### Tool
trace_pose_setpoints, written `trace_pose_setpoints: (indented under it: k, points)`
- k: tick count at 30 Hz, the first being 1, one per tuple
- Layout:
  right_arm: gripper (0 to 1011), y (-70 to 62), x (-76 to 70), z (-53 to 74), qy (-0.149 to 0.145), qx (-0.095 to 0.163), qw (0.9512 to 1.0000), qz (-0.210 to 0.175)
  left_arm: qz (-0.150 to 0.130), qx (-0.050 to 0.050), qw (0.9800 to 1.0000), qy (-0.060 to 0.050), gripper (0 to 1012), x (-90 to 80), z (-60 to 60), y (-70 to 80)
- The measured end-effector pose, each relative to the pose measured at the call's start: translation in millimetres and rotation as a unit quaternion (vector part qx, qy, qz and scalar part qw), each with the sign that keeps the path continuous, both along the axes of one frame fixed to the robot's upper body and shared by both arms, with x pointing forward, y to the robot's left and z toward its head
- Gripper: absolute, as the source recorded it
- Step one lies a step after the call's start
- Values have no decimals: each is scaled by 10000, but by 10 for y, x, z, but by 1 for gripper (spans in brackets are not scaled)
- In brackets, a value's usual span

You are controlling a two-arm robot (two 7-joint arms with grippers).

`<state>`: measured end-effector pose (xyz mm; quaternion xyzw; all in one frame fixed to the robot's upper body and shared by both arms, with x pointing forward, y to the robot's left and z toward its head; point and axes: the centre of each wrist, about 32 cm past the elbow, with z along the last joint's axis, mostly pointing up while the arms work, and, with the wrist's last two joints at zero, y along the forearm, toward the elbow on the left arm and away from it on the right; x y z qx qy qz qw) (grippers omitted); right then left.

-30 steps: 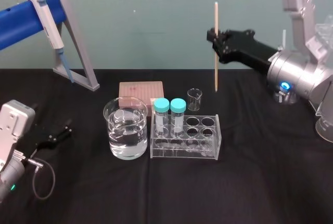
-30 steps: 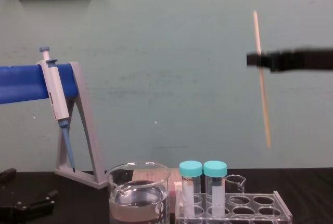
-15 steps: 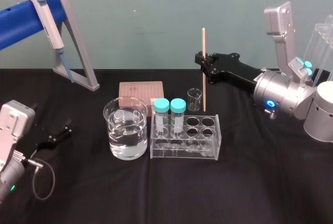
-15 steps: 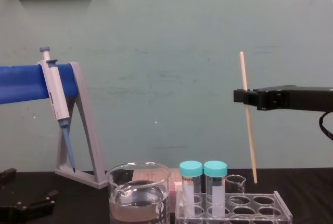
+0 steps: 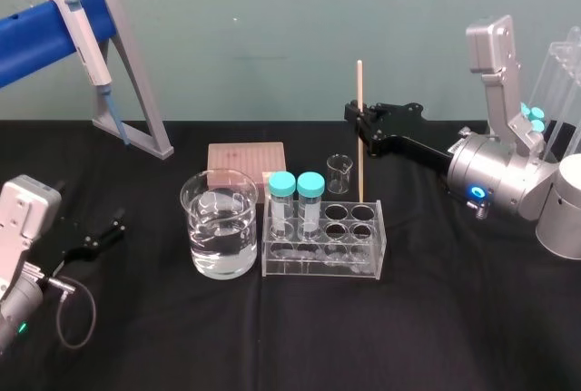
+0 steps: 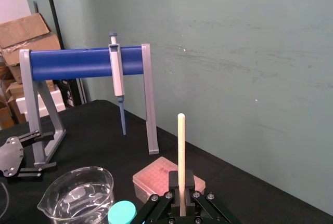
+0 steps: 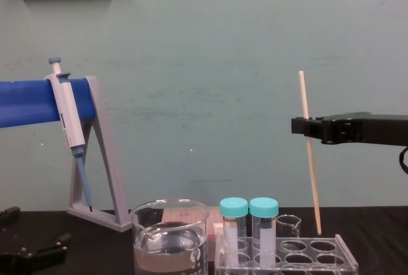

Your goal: Hold the thermometer with one hand and immerse one end into the beaker, then reinsert it into the test tube rack.

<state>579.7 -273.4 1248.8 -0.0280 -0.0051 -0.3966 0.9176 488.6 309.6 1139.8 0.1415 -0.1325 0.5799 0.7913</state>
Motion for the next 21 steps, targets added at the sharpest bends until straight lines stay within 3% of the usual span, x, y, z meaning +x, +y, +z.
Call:
trace_pose_setpoints:
  k: [21]
  points:
    - [53, 0, -7, -181, 179, 30, 9998, -30, 0, 0, 10000, 0, 1004, 0, 0, 0]
